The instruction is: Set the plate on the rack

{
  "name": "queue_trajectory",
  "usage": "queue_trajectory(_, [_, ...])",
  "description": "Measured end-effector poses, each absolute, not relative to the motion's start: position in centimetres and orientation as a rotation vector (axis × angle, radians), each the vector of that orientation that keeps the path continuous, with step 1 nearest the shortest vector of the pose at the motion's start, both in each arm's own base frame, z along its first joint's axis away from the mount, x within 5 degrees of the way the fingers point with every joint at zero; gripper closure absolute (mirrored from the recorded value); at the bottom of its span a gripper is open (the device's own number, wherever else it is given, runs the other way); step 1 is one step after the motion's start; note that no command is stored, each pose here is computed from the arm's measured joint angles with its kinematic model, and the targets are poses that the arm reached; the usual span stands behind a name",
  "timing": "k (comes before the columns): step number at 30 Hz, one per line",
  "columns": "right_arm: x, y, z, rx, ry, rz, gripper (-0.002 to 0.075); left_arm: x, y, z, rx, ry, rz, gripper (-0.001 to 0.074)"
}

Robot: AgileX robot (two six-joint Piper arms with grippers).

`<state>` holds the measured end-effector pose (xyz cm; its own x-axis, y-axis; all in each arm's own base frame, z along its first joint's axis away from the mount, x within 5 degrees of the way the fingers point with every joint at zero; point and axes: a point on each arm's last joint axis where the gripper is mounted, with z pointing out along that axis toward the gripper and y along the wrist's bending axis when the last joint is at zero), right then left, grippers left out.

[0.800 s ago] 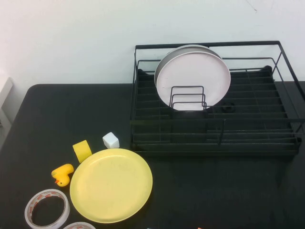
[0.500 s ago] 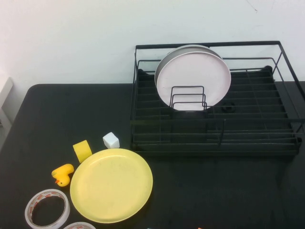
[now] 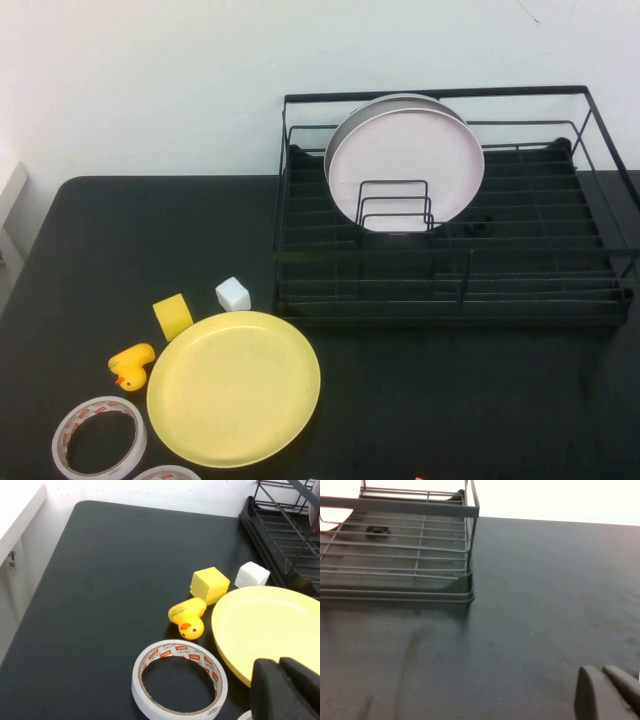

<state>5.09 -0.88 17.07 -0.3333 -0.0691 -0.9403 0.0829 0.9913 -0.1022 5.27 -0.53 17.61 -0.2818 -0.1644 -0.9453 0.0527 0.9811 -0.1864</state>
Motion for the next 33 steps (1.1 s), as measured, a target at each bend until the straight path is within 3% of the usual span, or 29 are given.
queue_trajectory(24, [5.1, -0.9, 17.1, 0.01, 1.904, -0.154, 0.0728, 5.3, -0.6, 17.6, -0.089, 1.843, -0.222, 0.0736])
queue_trajectory(28, [5.1, -0.8, 17.0, 0.029, 1.905, -0.122, 0.0728, 5.4, -1.1, 18.2, -0.303, 1.766, -0.489, 0.0736])
queue_trajectory(33, [5.2, -0.4, 17.2, 0.099, 1.882, -0.007, 0.0728, 5.5, -1.1, 20.0, -0.695, 1.494, -0.938, 0.0736])
